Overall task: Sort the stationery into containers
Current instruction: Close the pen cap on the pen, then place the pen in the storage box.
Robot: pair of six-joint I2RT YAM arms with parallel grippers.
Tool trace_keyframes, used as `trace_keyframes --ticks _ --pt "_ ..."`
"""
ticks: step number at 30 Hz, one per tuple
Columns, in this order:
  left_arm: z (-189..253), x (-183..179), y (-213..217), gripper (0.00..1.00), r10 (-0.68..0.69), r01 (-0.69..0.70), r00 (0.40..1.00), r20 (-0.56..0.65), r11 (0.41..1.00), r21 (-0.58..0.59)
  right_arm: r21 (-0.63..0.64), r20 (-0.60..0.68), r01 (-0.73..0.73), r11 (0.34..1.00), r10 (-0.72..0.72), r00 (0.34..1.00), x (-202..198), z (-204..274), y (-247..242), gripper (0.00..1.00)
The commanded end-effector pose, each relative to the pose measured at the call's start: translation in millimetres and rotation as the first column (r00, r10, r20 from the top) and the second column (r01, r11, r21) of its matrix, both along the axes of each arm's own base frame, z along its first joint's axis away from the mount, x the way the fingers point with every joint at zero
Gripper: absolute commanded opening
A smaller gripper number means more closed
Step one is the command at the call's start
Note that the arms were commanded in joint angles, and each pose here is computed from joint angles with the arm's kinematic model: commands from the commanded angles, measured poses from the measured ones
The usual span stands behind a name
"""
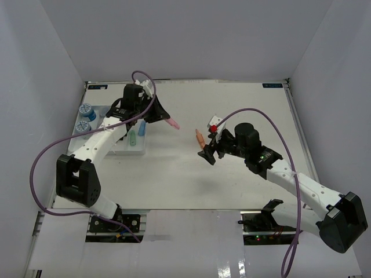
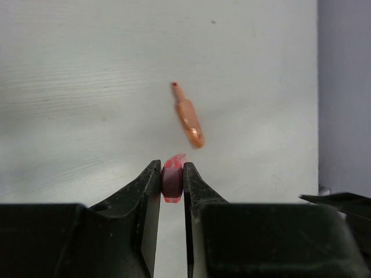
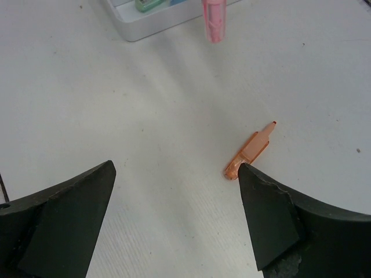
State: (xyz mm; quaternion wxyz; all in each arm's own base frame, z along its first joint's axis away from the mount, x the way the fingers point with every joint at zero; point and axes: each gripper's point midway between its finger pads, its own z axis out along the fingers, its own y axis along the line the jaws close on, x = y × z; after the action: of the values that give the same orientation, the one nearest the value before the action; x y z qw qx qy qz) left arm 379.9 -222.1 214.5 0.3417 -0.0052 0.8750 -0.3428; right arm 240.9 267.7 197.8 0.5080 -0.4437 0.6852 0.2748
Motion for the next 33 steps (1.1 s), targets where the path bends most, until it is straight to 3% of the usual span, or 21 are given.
trace_keyframes --ticks 1,8,12,19,25,33 --pt "-3.7 14.0 67.9 0.13 0.220 -0.222 0.975 0.033 0.971 0.087 0.012 -0.009 0.026 1.000 -0.026 1.000 -5.2 -2.2 -7.4 0.93" --pt "-9.7 30.1 144.9 0.13 0.523 -0.524 0.850 0.067 0.852 0.004 0.047 -0.076 0.051 0.998 -0.048 0.996 -18.4 -18.4 -13.6 0.98" --pt "-12.8 37.9 165.3 0.19 0.614 -0.612 0.782 0.103 0.789 -0.059 0.062 -0.076 0.049 0.997 -0.044 0.996 -23.8 -20.8 -15.8 0.98" --pt "-12.1 66.4 189.8 0.20 0.734 -0.716 0.657 0.173 0.679 -0.160 0.064 -0.068 0.050 0.997 -0.046 0.997 -27.7 -21.8 -20.2 0.97" --pt "-31.1 92.8 194.8 0.22 0.775 -0.752 0.614 0.149 0.632 -0.188 0.064 -0.069 0.058 0.996 -0.054 0.996 -28.7 -22.3 -22.6 0.97" --pt "-58.5 112.9 192.9 0.25 0.789 -0.764 0.605 0.108 0.614 -0.199 0.050 -0.081 0.065 0.997 -0.060 0.995 -28.4 -27.0 -23.7 0.97"
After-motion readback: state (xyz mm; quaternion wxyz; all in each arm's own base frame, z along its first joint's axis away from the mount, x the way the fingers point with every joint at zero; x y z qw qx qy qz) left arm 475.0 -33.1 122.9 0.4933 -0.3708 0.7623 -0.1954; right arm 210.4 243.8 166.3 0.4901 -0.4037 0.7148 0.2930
